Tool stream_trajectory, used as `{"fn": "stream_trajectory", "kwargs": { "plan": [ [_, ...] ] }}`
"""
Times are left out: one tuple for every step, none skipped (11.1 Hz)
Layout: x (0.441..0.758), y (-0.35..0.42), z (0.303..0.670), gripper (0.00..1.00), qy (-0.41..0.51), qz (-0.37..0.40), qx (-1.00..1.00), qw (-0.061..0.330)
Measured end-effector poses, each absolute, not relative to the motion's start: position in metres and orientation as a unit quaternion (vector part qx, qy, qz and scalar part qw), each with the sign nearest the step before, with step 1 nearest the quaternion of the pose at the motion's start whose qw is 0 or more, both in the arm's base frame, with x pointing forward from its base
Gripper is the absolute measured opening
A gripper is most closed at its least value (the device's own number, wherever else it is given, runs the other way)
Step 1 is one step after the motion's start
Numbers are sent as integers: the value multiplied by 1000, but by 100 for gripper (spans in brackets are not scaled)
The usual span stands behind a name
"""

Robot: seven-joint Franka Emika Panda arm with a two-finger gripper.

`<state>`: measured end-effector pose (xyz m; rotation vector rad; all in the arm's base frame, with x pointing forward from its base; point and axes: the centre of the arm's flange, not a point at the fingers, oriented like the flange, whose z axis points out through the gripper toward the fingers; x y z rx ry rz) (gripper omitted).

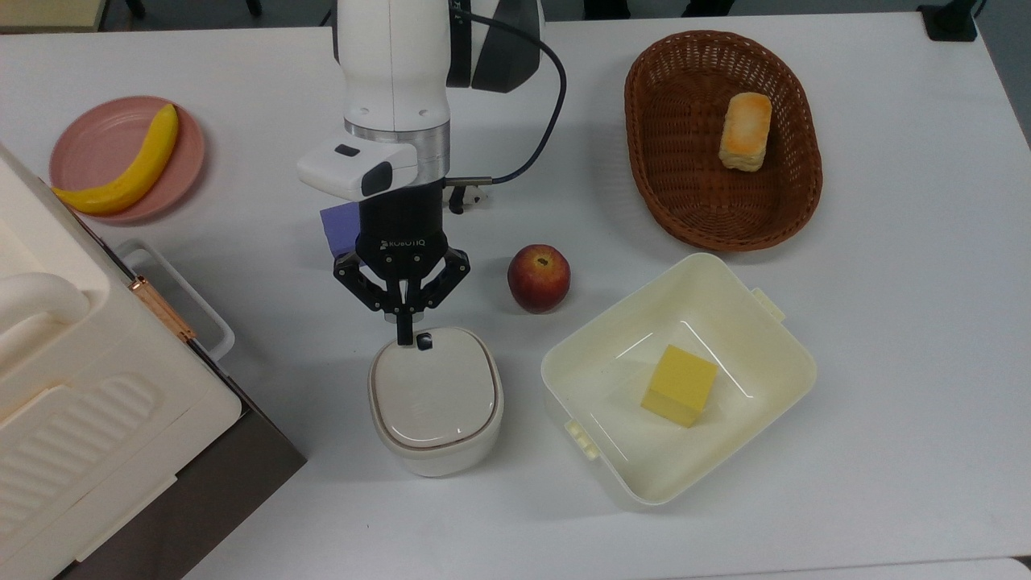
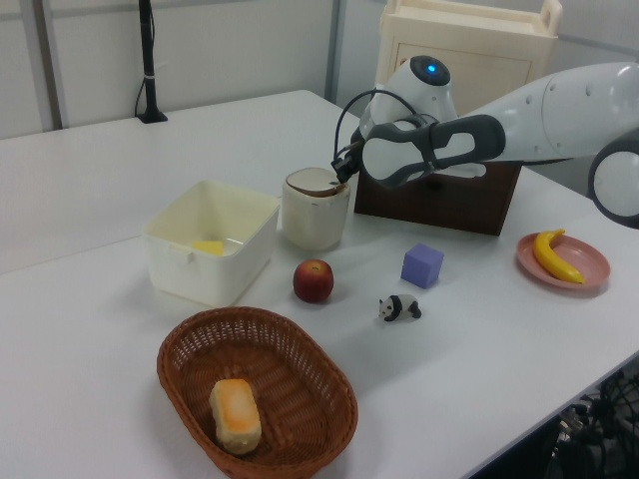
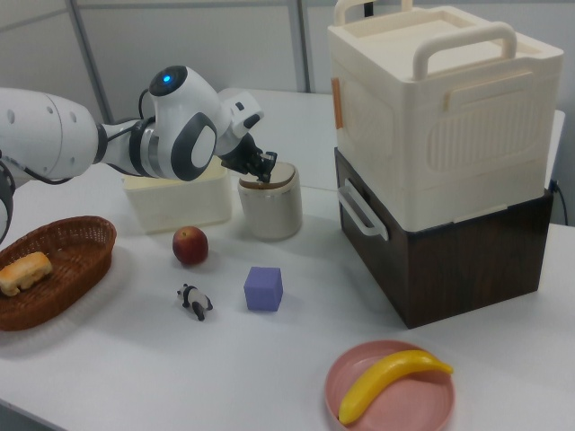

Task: Close the trash can

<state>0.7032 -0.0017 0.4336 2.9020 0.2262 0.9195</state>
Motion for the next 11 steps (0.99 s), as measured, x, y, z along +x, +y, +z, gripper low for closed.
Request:
{"fn": "stream_trajectory", "kwargs": {
  "plan": [
    [703, -2, 432, 1, 74, 300, 950, 44],
    [704, -1, 430, 1, 74, 298, 951, 44],
    [704, -1, 429, 1, 75, 298, 951, 44],
    [707, 2, 431, 1, 76, 301, 950, 43],
    [711, 7, 434, 1, 79, 306, 948, 42],
    [714, 11, 435, 1, 82, 309, 947, 41],
    [716, 14, 434, 1, 84, 309, 946, 40],
    [717, 15, 432, 1, 85, 309, 947, 40],
    [717, 16, 432, 1, 85, 308, 947, 39],
    [717, 16, 431, 1, 85, 308, 947, 39],
    [717, 16, 431, 1, 85, 308, 947, 39]
  ]
}}
